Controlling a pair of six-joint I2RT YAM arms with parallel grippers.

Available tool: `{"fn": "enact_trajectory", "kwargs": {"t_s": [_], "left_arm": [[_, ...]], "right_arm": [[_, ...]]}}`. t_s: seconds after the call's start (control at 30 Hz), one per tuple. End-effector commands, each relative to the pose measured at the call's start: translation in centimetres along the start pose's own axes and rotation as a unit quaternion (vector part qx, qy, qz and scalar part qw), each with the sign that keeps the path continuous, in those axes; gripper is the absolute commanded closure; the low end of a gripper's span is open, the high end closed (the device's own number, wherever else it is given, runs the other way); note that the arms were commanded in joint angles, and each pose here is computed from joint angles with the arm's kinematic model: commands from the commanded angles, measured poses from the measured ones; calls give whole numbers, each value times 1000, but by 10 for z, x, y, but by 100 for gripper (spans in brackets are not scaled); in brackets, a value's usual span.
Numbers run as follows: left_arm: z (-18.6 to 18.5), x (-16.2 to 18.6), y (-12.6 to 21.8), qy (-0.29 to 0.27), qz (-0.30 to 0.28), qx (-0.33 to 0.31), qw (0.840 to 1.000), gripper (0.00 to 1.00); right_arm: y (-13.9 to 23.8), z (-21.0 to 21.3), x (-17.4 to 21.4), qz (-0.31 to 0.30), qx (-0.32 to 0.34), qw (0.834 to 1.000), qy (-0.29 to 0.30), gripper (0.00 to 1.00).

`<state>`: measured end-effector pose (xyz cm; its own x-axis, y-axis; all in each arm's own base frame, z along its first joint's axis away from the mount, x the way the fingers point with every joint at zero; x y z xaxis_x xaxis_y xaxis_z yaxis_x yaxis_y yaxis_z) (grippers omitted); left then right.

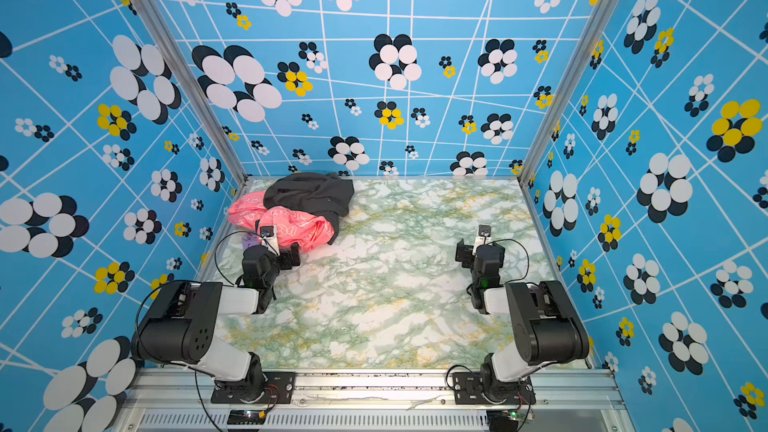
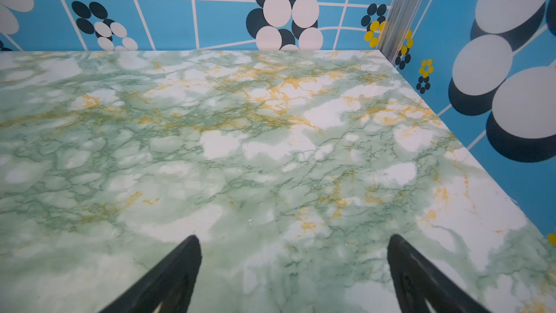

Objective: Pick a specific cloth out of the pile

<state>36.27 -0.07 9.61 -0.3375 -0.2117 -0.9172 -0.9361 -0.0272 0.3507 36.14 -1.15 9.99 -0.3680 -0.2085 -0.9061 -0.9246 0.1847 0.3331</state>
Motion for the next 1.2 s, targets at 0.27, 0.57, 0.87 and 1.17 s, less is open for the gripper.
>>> {"fn": "enact_trajectory", "kwargs": {"t_s": [0.27, 0.57, 0.87, 1.17], "left_arm": [[-4, -10, -3, -10, -13, 4, 1000, 1], [-4, -10, -3, -10, -13, 3, 1000, 1], [-4, -10, -3, -8, -12, 5, 1000, 1], [2, -22, 9, 4, -38, -8, 999, 1]], "right_arm": [[-2, -3, -5, -5, 6, 1000, -8, 1], [-2, -3, -6, -6, 5, 1000, -8, 1], [-4, -4, -5, -1, 0, 1000, -14, 1], [-2, -7, -11, -7, 2, 1000, -18, 1]]}}
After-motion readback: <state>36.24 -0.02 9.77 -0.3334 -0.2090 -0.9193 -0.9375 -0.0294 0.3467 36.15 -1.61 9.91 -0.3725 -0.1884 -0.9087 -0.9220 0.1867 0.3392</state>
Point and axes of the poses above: each gripper's point midway between its finger pads, its own y axis back along the fingers, its own z axis along the line the jaws close on, x = y × z, the point moved 3 cm from there along y, back along the fingers, and after that the axes turned 11 degrees about y, right-handed, at the moved point
